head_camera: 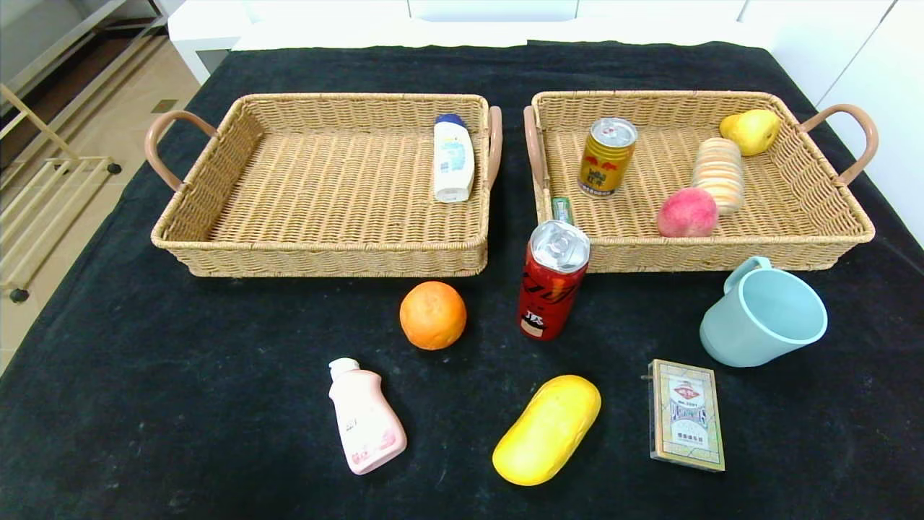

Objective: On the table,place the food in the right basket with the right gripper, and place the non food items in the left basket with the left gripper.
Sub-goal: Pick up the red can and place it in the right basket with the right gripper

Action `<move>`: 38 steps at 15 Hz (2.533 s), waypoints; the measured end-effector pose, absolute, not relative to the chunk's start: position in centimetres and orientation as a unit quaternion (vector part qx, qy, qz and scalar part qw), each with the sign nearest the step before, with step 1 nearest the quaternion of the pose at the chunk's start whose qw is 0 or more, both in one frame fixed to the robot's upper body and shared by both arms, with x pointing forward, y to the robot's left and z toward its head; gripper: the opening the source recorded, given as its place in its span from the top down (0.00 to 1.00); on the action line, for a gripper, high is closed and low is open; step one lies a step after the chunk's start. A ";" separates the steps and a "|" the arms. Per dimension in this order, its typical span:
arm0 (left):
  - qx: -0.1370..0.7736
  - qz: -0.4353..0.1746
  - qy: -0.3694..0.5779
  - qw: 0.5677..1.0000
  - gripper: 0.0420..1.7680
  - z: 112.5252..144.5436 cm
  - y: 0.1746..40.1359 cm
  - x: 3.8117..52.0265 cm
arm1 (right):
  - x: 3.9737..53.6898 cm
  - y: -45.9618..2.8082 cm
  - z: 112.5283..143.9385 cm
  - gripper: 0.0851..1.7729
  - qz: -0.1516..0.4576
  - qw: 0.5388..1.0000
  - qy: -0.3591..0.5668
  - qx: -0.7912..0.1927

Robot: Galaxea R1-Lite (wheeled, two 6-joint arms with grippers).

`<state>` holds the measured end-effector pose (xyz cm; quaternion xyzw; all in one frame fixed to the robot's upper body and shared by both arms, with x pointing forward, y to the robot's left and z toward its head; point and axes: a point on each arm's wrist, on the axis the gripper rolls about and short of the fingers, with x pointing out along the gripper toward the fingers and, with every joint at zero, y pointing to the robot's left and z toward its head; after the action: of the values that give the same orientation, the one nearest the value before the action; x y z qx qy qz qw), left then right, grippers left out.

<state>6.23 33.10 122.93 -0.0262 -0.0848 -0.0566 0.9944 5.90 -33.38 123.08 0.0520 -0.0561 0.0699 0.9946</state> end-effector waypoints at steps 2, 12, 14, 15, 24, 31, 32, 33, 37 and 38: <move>-0.025 -0.092 -0.082 0.992 0.03 125.0 33.0 6.5 | 6.0 -33.1 124.6 0.04 0.123 0.990 -0.050 0.046; 0.009 -0.307 -0.005 0.952 0.03 135.1 31.5 13.6 | 12.3 -32.4 135.0 0.04 0.264 0.963 0.021 0.042; 0.007 -0.355 0.012 0.935 0.03 136.2 30.4 15.4 | 14.3 -31.9 136.0 0.04 0.295 0.953 0.047 0.049; 0.007 -0.374 0.025 0.927 0.03 136.6 29.7 16.5 | 15.5 -31.4 136.4 0.04 0.308 0.948 0.060 0.053; 0.009 -0.429 0.079 0.900 0.03 137.3 25.3 22.6 | 21.9 -27.1 136.6 0.04 0.322 0.939 0.112 0.051; 0.007 -0.421 0.058 0.905 0.03 135.7 25.5 22.4 | 21.7 -27.2 136.5 0.04 0.317 0.940 0.115 0.049; 0.004 -0.419 0.059 0.906 0.03 135.8 25.6 22.3 | 21.7 -27.2 136.6 0.04 0.315 0.941 0.113 0.050; 0.002 -0.419 0.060 0.906 0.03 135.8 25.6 22.3 | 21.7 -27.3 136.7 0.04 0.304 0.945 0.111 0.049; -0.001 -0.418 0.058 0.907 0.03 136.0 25.6 22.2 | 21.9 -26.8 136.8 0.04 0.294 0.946 0.129 0.041; -0.001 -0.418 0.058 0.907 0.03 136.0 25.6 22.2 | 21.9 -26.4 136.7 0.04 0.302 0.943 0.133 0.039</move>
<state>22.20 25.63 135.99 -0.0006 0.0582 -0.4179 0.9066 21.92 -26.42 136.70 0.0387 0.1329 0.3018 0.9433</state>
